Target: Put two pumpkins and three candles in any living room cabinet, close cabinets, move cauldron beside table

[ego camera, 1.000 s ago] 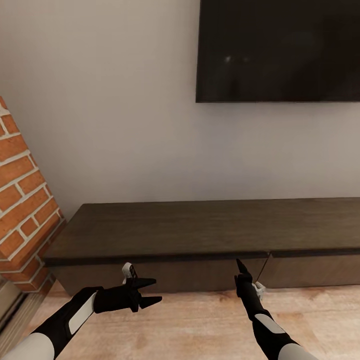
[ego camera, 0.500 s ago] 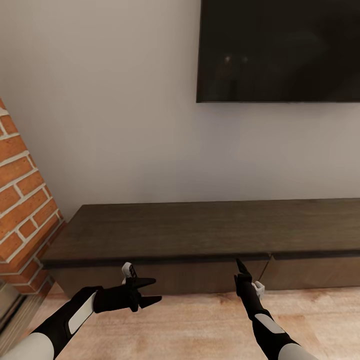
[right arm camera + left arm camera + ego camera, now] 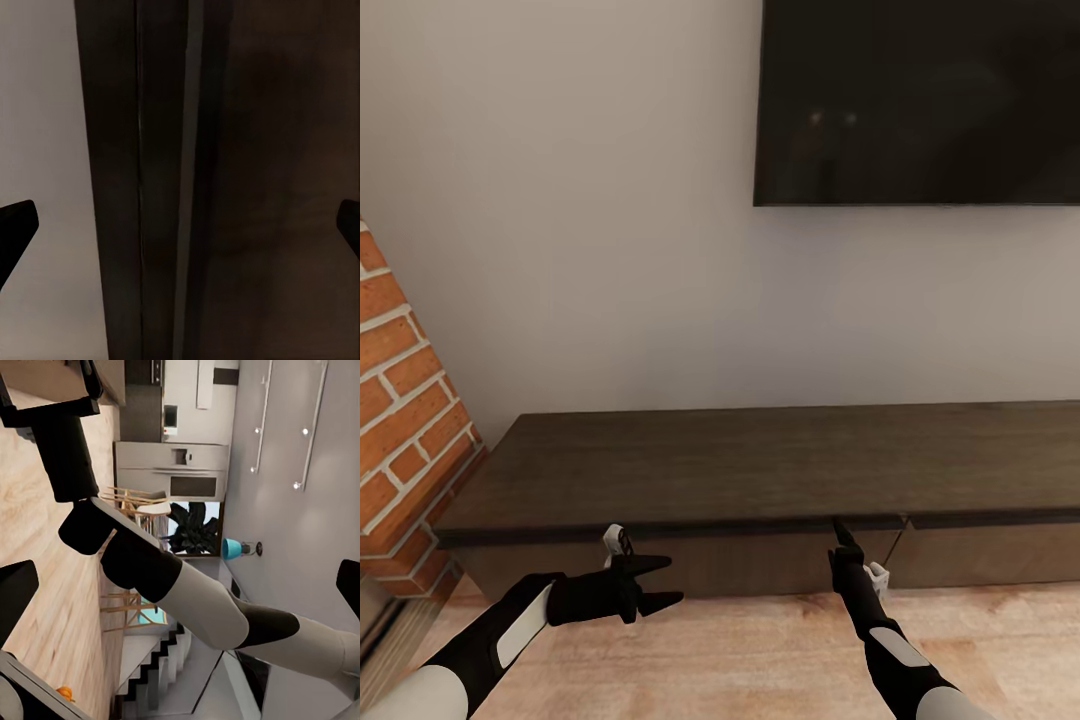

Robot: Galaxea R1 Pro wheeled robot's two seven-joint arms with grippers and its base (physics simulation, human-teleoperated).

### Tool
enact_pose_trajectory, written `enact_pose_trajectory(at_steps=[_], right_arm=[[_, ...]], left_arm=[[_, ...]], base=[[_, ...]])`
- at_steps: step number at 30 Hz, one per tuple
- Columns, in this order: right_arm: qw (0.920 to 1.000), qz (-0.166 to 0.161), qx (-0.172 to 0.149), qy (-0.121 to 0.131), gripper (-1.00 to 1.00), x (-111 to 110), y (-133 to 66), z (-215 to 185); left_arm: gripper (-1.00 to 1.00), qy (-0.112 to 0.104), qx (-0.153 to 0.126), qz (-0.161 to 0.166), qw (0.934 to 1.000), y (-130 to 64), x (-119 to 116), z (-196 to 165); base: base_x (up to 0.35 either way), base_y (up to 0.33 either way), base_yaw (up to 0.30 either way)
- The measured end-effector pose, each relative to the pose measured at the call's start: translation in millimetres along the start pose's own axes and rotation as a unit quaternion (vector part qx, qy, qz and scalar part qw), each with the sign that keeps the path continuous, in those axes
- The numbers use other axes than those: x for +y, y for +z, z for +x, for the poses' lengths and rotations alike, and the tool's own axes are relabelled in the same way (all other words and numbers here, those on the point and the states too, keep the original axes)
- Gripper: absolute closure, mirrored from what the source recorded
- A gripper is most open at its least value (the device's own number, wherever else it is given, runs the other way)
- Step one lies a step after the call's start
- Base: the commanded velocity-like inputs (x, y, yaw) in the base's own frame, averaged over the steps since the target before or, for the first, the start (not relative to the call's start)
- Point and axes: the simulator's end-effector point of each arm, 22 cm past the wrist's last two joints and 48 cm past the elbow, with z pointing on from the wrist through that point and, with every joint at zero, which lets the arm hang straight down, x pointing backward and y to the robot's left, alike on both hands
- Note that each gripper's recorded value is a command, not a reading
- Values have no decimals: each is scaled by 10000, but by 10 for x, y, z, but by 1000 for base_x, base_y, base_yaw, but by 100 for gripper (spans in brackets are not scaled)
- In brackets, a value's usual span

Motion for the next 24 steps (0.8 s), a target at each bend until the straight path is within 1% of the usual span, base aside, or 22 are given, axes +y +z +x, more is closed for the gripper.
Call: enact_pose_trajectory(at_steps=[6, 24], right_arm=[[10000, 3, 3, 4, -100, -1, 0, 7], [10000, 6, 2, 4, -100, -3, 0, 9]], left_arm=[[-100, -1, -3, 1, 10000, -2, 0, 0], [-100, -10, -6, -1, 10000, -3, 5, 1]], base=[[59, -79, 0], [15, -3, 0]])
